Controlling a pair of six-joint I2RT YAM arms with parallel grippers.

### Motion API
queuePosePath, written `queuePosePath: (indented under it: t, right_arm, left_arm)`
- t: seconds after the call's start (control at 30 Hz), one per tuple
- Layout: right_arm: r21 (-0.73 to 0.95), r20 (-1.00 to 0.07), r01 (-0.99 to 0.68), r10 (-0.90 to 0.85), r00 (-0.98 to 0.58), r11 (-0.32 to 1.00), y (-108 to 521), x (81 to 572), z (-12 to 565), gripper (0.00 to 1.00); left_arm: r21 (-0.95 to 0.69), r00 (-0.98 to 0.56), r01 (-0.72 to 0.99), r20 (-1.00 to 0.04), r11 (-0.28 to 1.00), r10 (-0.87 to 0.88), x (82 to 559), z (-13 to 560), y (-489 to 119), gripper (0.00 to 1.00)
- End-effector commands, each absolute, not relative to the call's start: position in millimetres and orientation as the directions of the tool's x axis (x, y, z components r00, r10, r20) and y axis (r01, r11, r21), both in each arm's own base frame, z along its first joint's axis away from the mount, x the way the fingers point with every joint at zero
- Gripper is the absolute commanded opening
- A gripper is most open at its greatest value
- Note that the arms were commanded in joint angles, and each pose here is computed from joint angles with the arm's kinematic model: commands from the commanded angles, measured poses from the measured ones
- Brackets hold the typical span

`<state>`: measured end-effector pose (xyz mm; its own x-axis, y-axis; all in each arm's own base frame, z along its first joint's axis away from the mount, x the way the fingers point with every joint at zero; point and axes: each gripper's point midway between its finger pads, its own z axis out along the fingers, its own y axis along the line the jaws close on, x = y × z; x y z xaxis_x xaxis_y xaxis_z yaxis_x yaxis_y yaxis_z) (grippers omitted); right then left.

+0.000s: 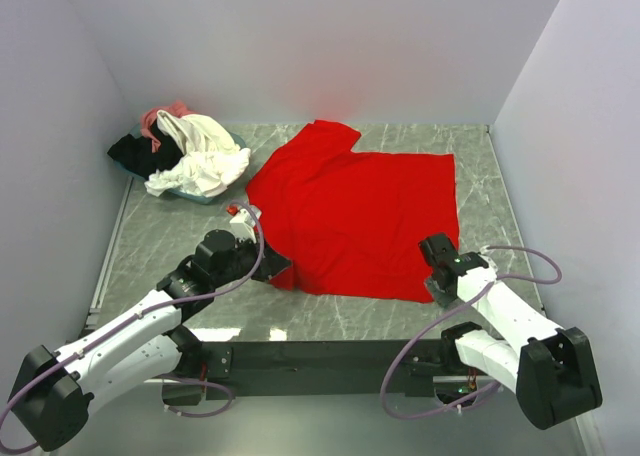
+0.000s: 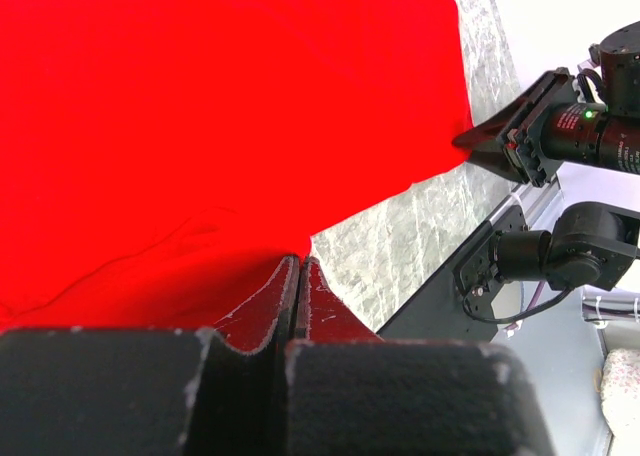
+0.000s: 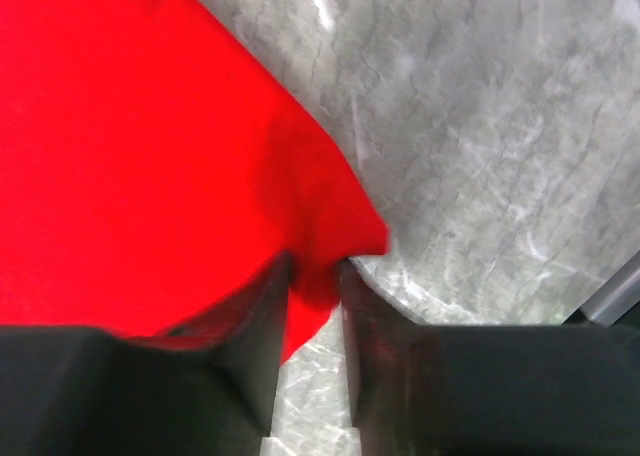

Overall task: Fold and stack the t-shirts
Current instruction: Fold the tshirt

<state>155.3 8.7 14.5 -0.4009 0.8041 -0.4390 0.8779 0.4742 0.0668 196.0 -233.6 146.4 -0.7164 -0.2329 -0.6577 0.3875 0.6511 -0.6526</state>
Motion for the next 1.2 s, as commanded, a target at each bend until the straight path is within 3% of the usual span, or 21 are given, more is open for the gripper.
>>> queuePosePath:
  t: [0.0,0.03,0.07,0.4,0.47,0.5,0.53,0.63,0.97,1.17]
  right_arm:
    - [0.089,-0.499,0.879,0.784,-0.368,0.469,-0.1,168.4,23.2,0.24]
    - [0.087,-0.511,0.874,0.775,-0.372,0.477,-1.5,171.4,26.3,0.08]
    - [0.074,-0.535,0.872,0.757,-0.375,0.484,-5.9,173.6,29.8,0.0]
    - [-0.073,-0.614,0.728,0.545,-0.571,0.681,27.0,223.9,65.1,0.0]
    - [-0.115,-0.654,0.702,0.478,-0.586,0.703,32.6,225.1,73.6,0.05]
    - [-0.133,-0.657,0.693,0.46,-0.597,0.709,35.2,227.7,75.6,0.12]
    - [-0.149,-0.667,0.683,0.438,-0.603,0.715,36.3,228.6,77.1,0.29]
    - [-0.179,-0.673,0.643,0.384,-0.632,0.745,44.0,227.7,78.7,0.38]
    - [-0.053,-0.699,0.747,0.51,-0.502,0.663,23.0,194.8,84.5,0.61]
    - [0.061,-0.679,0.765,0.589,-0.439,0.641,17.3,182.2,87.7,0.63]
  left_arm:
    - [-0.651,-0.68,0.437,-0.691,0.62,-0.246,198.4,161.6,-236.7,0.01]
    - [-0.652,-0.68,0.438,-0.69,0.619,-0.245,198.4,161.9,-237.1,0.01]
    - [-0.653,-0.681,0.44,-0.69,0.617,-0.245,198.3,162.2,-237.6,0.01]
    - [-0.649,-0.688,0.433,-0.686,0.625,-0.236,199.5,158.3,-238.1,0.01]
    - [-0.649,-0.688,0.434,-0.687,0.625,-0.236,199.9,158.6,-238.1,0.01]
    - [-0.647,-0.687,0.434,-0.688,0.627,-0.234,199.9,158.2,-238.0,0.01]
    - [-0.646,-0.686,0.432,-0.688,0.629,-0.236,200.6,158.4,-237.9,0.01]
    - [-0.646,-0.688,0.431,-0.687,0.63,-0.235,200.7,157.5,-237.9,0.01]
    - [-0.645,-0.691,0.43,-0.685,0.631,-0.23,200.7,156.1,-238.5,0.01]
    - [-0.648,-0.691,0.431,-0.685,0.628,-0.233,200.0,156.8,-238.4,0.01]
